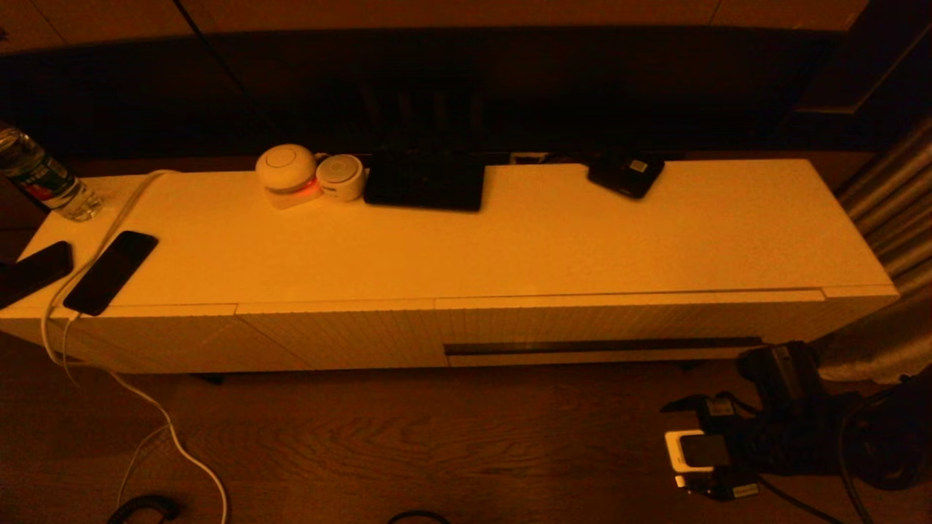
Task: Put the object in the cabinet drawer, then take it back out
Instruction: Take the umbrella out of the drawer and put it on the table
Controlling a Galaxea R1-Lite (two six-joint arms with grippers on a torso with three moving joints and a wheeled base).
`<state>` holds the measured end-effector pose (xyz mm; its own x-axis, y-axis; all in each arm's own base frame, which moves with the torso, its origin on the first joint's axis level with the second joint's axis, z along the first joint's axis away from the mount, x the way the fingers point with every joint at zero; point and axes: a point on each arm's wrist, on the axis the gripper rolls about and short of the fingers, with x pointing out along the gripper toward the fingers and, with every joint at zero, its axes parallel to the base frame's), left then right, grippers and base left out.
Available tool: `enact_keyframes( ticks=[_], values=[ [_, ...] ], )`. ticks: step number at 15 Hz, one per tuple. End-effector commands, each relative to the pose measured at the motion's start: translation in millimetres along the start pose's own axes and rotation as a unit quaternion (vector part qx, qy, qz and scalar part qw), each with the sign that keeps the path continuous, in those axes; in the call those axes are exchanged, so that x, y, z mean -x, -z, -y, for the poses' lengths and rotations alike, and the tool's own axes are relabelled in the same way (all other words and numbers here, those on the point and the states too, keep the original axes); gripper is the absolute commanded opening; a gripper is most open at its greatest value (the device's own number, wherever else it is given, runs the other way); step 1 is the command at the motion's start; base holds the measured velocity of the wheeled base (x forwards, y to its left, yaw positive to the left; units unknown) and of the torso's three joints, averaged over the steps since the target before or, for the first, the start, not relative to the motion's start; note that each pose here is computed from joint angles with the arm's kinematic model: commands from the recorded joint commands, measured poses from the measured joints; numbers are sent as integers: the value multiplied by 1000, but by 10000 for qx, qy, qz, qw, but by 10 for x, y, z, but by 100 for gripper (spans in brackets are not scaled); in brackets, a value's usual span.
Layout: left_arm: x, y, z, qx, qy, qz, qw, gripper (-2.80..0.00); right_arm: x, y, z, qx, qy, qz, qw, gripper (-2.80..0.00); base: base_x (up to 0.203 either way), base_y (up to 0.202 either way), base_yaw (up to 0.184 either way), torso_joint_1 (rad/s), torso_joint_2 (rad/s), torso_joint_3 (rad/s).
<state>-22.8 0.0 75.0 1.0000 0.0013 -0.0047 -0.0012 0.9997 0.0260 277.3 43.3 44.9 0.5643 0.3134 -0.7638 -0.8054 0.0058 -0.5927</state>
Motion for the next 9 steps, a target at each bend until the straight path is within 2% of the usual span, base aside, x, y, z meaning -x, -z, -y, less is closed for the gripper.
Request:
enact_keyframes(
  ticks=[1,9],
  values=[
    [0,0,0,-1,-1,0,10000,-280,-87,25,64,30,11,-5,10000,0,0,0,0,0,0,0],
    [0,0,0,-1,-1,0,10000,-280,-267,86,231,113,169,-63,9998,0,0,0,0,0,0,0]
  ],
)
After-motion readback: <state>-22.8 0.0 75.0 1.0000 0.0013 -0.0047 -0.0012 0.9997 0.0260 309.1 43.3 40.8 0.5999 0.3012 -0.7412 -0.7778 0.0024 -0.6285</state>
